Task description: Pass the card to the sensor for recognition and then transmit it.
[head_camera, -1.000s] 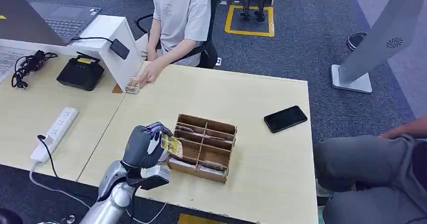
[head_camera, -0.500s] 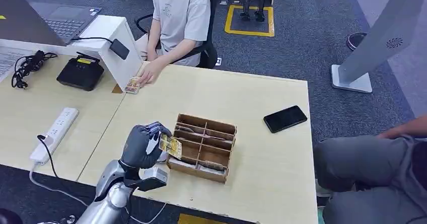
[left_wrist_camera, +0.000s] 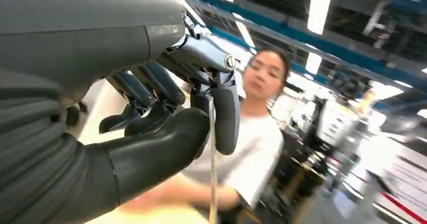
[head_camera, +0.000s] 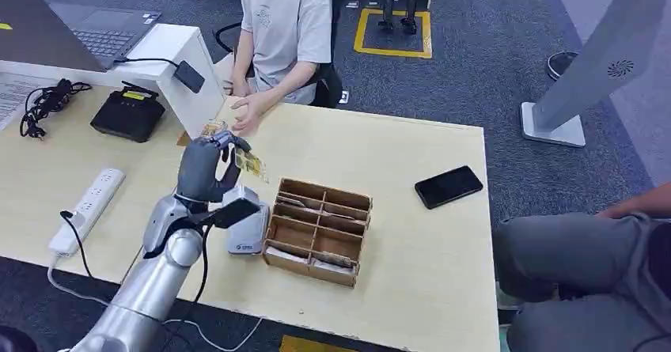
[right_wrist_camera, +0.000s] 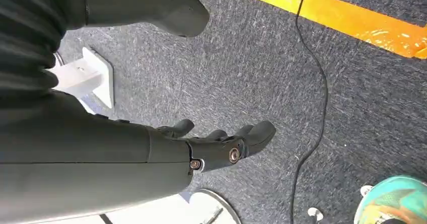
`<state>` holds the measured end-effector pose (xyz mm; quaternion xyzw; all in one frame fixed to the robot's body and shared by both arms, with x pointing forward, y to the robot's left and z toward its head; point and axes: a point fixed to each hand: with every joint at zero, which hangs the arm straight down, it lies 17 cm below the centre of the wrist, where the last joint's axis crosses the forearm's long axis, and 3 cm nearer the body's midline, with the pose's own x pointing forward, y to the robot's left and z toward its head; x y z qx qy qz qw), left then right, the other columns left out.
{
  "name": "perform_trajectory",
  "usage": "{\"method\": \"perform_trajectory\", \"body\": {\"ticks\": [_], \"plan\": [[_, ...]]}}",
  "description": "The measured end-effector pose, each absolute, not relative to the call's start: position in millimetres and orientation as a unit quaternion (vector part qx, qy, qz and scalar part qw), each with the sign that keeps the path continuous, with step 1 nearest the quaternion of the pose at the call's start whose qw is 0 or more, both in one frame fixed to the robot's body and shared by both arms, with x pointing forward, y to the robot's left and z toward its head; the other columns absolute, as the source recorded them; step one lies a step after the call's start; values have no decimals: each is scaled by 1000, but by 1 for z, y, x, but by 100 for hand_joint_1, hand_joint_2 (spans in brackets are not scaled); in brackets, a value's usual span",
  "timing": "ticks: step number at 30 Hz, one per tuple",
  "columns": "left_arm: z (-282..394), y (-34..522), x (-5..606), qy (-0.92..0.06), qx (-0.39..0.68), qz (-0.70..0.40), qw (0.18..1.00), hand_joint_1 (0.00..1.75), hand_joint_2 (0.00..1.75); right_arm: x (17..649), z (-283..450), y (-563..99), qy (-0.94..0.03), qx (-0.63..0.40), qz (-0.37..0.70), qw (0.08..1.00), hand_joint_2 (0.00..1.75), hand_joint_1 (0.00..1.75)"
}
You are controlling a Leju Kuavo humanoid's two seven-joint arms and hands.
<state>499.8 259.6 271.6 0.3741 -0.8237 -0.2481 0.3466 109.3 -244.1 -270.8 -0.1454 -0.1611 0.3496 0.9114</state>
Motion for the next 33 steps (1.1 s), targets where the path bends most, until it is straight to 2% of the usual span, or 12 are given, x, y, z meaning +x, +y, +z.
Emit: {"method": "perform_trajectory", "body": {"ticks": [16, 23, 33], "plan": [[317, 366, 576, -747, 512, -234, 355, 175, 175, 109, -271, -239, -158, -135, 367, 907, 175, 0], [316, 393, 585, -709, 559, -243, 355, 175, 175, 110, -271, -238, -160, -134, 374, 904, 175, 0], [299, 405, 588, -693, 566, -252, 370, 175, 175, 111, -271, -237, -162, -133, 379, 901, 175, 0]]}}
